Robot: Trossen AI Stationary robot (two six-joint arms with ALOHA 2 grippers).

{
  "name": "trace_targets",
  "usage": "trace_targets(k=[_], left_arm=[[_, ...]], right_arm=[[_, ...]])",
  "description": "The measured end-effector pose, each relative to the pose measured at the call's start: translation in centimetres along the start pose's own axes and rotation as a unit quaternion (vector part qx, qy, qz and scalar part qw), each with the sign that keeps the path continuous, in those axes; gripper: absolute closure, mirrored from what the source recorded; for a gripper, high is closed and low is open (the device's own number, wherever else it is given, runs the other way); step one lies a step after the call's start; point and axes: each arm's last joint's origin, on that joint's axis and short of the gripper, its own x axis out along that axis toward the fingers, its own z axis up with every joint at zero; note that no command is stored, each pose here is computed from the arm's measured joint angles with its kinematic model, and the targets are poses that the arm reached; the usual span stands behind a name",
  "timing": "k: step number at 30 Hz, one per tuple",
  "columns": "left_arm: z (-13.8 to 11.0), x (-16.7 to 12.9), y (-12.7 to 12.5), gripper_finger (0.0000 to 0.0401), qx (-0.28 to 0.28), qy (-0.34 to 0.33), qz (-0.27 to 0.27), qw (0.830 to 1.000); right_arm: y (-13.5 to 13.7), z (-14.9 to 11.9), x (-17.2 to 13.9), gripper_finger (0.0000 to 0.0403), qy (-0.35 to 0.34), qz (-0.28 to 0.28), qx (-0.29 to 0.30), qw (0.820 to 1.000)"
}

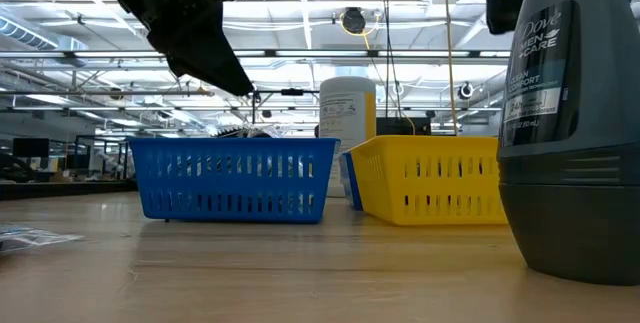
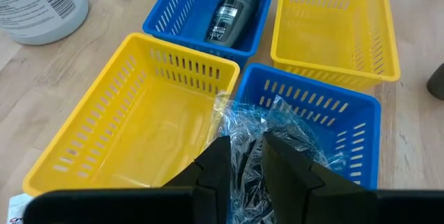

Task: Pick & Place Travel size toiletries
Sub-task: Put the white toothpaste into the bottom yellow bin

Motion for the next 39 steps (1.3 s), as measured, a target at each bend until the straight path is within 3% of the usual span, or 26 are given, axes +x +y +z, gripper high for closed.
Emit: trace_targets(k=[8, 19, 27, 39], left_arm=[[0.0, 0.0, 0.0, 0.032, 0.0, 0.0, 0.0, 1.0], [0.0, 0.0, 0.0, 0.032, -0.002, 0.0, 0.0, 1.0], [0.0, 0.0, 0.0, 0.032, -0.002, 0.0, 0.0, 1.0], [0.0, 0.0, 0.0, 0.032, -0.002, 0.0, 0.0, 1.0]], right_arm=[[0.0, -0.6, 0.8, 0.0272, 0.047, -0.023, 0.001, 0.999], [-0.5, -1.7, 2.8, 0.0256, 0.063, -0.051, 0.008, 0.997], [-0.8, -2.3, 4.9, 0.0241, 0.039, -0.009, 0.02, 0.999], [-1.8, -1.9, 5.8, 0.0249, 0.039, -0.017, 0.014, 0.999]])
